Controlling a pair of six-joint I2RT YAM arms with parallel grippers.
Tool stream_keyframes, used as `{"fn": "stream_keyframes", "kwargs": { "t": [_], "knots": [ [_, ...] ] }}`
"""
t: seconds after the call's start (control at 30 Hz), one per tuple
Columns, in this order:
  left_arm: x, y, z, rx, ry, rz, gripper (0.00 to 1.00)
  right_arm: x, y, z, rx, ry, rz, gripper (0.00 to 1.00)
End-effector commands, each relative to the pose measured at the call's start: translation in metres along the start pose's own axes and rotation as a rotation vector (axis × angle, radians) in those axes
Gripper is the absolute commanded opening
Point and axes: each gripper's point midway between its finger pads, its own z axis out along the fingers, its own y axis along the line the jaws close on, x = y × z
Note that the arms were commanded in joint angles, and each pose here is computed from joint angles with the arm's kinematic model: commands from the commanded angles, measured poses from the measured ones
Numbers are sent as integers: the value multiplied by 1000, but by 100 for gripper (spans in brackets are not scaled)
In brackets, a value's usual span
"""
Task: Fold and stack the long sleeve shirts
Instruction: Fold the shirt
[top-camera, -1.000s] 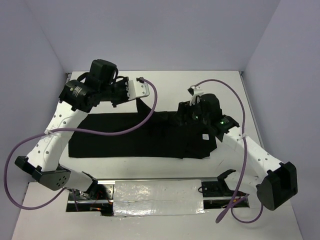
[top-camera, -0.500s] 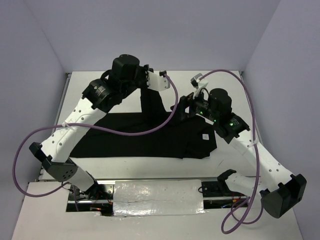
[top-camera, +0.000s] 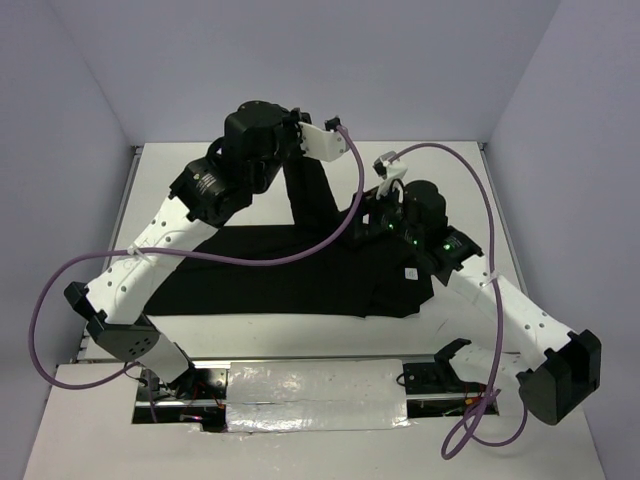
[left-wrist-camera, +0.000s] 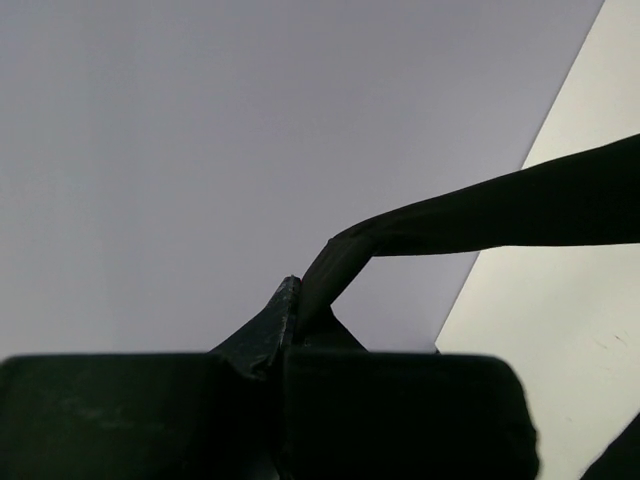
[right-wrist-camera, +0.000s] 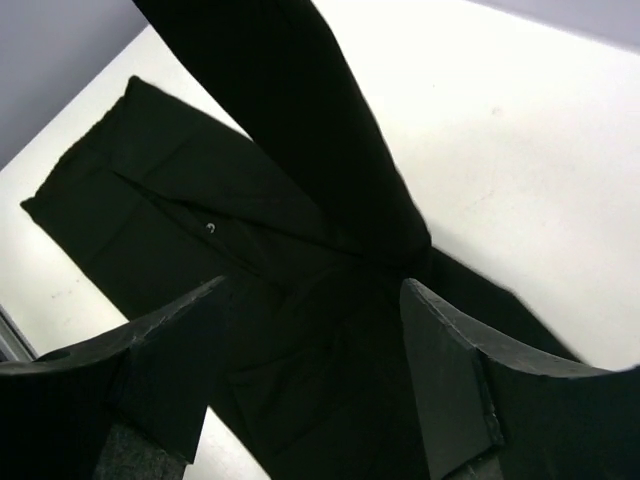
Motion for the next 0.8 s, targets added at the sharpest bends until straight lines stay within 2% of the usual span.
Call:
{"fn": "stream_keyframes", "kwargs": {
  "t": [0.0, 0.07, 0.13, 0.23, 0.3, 0.4, 0.53, 0.77],
  "knots": [
    [9, 4, -11, -17, 27, -72, 0, 10, -1, 5, 18, -44, 100, 75],
    [11, -7, -11, 20, 32, -89, 0, 14, 3, 7, 6, -63, 98, 75],
    [11, -21, -11, 74, 33, -92, 0, -3, 18, 6, -18, -125, 1, 76],
    [11, -33, -11, 128, 28, -95, 0, -49, 50, -12, -54, -315, -178, 78],
    [10, -39, -13, 158, 21, -106, 0, -85, 64, -29, -73, -481, -235, 77],
    [10, -43, -15, 186, 13, -101, 0, -119, 73, -38, -80, -595, -294, 73],
    [10, -42, -19, 188, 11, -108, 0, -124, 84, -3, -118, -525, -367, 71],
    [7, -43, -20, 198, 3, -144, 0, -131, 95, 19, -168, -568, -353, 72]
  ]
}}
